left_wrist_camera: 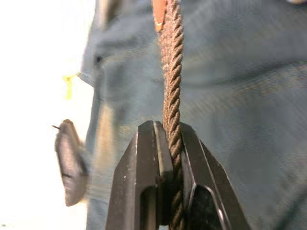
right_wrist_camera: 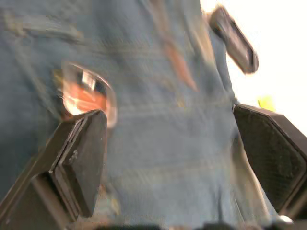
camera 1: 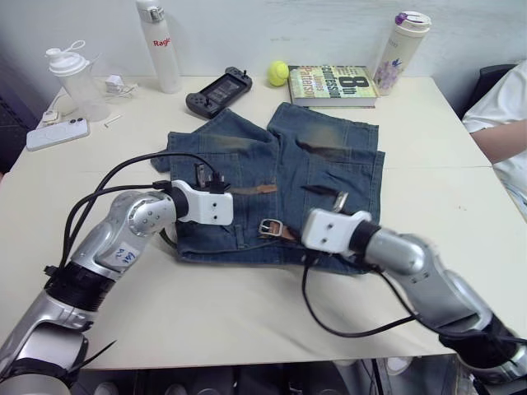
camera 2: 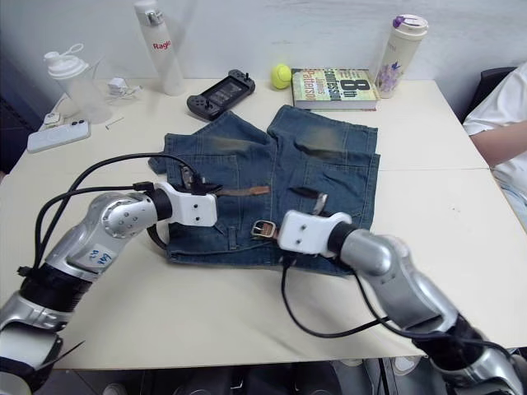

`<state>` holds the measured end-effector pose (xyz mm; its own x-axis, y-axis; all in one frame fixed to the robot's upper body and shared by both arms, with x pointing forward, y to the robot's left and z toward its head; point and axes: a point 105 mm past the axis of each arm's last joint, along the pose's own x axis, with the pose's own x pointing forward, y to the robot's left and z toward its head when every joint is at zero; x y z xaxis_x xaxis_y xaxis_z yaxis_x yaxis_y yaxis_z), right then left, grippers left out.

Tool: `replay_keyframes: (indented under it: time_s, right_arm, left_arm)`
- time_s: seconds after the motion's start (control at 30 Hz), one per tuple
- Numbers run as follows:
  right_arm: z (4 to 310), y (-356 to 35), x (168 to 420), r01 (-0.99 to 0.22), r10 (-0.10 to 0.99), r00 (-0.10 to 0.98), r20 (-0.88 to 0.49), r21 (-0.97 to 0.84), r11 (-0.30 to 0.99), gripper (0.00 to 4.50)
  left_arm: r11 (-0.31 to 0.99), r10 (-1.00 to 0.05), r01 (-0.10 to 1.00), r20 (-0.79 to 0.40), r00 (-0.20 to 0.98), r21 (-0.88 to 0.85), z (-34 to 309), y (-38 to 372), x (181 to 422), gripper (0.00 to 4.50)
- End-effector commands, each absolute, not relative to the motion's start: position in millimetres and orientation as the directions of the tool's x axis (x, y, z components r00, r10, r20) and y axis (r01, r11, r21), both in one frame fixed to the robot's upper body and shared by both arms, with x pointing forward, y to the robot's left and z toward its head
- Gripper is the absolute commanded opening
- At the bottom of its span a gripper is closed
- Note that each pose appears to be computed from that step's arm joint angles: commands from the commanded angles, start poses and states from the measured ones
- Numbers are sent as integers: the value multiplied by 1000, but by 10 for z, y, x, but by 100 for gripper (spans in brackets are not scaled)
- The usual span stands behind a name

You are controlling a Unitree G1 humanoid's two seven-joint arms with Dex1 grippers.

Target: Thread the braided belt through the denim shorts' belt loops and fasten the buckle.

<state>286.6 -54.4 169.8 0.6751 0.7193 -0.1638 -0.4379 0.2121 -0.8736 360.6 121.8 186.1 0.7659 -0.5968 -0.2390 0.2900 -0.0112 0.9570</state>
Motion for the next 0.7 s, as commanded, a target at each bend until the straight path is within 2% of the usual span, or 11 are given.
replay_keyframes:
  time_s: [0.03, 0.23, 0.47, 0.53, 0.63, 0.7]
  right_arm:
    - [1798, -448, 2886, -286, 723, 688, -68, -940, 184, 450]
    - [1914, -547, 3167, -164, 640, 768, 20, -960, 227, 450]
    - [1891, -516, 3166, -168, 657, 754, 13, -963, 212, 450]
    - [1849, -503, 3150, -185, 662, 749, -1, -961, 208, 396]
    - [1797, -503, 3146, -206, 663, 748, -20, -957, 204, 288]
    - [1792, -529, 3174, -206, 651, 759, -20, -956, 210, 185]
  left_arm:
    - [20, -637, 170, -119, 762, 985, 2058, 1142, 3567, 4]
    - [-36, -666, 161, -144, 732, 986, 1993, 1166, 3492, 4]
    - [-20, -677, 169, -137, 723, 985, 1984, 1159, 3467, 4]
    - [-20, -677, 166, -135, 724, 986, 1988, 1153, 3470, 0]
    - [-22, -683, 164, -134, 718, 986, 1985, 1141, 3465, 0]
    - [-16, -701, 165, -128, 701, 986, 1988, 1116, 3434, 0]
